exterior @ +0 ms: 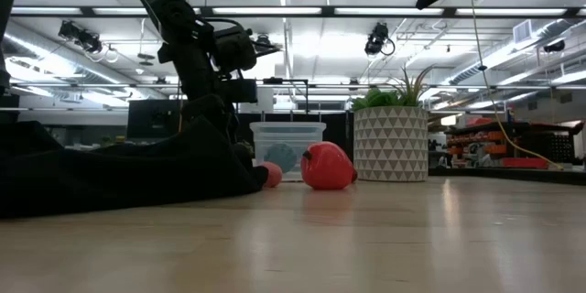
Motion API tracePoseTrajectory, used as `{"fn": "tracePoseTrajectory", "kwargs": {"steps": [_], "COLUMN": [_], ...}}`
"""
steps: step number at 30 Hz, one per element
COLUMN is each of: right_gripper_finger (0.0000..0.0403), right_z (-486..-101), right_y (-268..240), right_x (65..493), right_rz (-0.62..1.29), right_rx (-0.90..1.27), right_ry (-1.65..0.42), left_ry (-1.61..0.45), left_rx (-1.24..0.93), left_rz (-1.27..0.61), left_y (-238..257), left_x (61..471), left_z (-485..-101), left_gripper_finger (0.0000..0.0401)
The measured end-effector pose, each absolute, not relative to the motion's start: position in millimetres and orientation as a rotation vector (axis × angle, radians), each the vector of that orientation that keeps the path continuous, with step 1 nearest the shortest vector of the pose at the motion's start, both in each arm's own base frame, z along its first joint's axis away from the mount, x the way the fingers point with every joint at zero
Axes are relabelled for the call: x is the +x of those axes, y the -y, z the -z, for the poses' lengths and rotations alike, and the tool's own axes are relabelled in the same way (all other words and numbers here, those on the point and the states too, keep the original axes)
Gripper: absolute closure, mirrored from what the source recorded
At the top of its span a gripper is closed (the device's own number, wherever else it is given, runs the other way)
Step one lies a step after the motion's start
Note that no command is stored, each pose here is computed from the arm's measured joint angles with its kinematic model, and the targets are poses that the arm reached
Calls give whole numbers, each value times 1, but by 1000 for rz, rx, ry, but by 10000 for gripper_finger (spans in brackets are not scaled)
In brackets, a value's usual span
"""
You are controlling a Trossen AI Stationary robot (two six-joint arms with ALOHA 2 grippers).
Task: Pick and placing Produce into tupperware
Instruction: Put the onion into the transparent bin
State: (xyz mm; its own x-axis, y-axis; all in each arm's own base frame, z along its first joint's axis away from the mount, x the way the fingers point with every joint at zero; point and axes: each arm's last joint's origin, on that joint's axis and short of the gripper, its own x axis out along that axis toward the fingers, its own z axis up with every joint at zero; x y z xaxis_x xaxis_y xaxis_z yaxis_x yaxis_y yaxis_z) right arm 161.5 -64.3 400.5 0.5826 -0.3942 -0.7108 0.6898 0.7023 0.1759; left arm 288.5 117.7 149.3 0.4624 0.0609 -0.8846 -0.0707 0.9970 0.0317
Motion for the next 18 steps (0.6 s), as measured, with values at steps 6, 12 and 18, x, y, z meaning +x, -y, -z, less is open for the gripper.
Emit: {"fn": "tracePoseTrajectory", "kwargs": {"steps": [6,12,18], "right_gripper_finger": [387,387,387], "right_z": [-401,-401,-401], "right_y": [64,64,64], "right_x": [161,161,161], "right_rz": [660,660,660], "right_rx": [468,468,468], "right_ry": [-695,-694,-694], "left_ry": [-1087,-1083,-1032], "left_rx": [-16,-16,12], "left_rz": [-85,-89,-135], "left_y": [-118,-118,-120], "left_x": [289,288,282], "left_z": [-149,-152,-172], "left_gripper_finger": [124,124,124]}}
